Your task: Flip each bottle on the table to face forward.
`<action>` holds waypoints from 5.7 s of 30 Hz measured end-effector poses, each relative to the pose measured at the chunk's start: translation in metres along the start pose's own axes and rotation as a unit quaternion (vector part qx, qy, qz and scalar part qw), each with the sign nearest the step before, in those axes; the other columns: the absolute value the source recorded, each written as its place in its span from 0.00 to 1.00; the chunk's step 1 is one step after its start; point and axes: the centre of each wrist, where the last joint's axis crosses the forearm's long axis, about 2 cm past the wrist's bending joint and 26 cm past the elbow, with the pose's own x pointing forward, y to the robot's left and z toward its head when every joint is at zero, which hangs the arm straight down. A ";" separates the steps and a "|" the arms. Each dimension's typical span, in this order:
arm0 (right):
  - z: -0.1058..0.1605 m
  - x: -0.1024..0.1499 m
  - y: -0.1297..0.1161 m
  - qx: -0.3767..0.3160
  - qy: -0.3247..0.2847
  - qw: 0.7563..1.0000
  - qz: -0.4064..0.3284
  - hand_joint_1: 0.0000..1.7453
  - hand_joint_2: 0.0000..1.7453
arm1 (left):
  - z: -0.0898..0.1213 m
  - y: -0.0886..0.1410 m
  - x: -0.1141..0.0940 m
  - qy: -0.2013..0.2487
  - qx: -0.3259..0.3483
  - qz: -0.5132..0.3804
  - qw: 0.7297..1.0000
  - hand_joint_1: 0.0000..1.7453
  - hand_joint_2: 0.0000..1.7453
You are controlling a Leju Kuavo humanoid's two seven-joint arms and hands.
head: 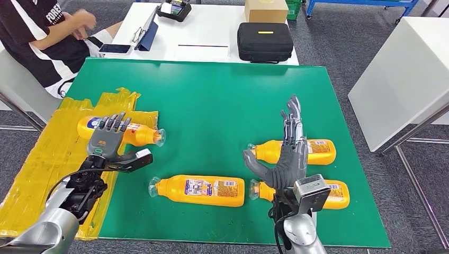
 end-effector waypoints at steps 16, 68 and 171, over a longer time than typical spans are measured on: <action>0.001 -0.001 0.000 -0.002 0.005 1.000 0.007 0.00 1.00 | -0.011 0.006 0.011 -0.030 -0.049 0.076 0.995 0.00 0.00; 0.017 -0.061 -0.204 0.257 0.277 0.706 0.599 0.00 1.00 | -0.013 0.127 0.128 -0.318 0.252 0.550 0.730 0.00 1.00; -0.049 -0.098 -0.090 -0.127 0.118 0.948 0.268 1.00 1.00 | -0.019 0.110 0.155 -0.277 0.108 0.658 0.692 0.00 1.00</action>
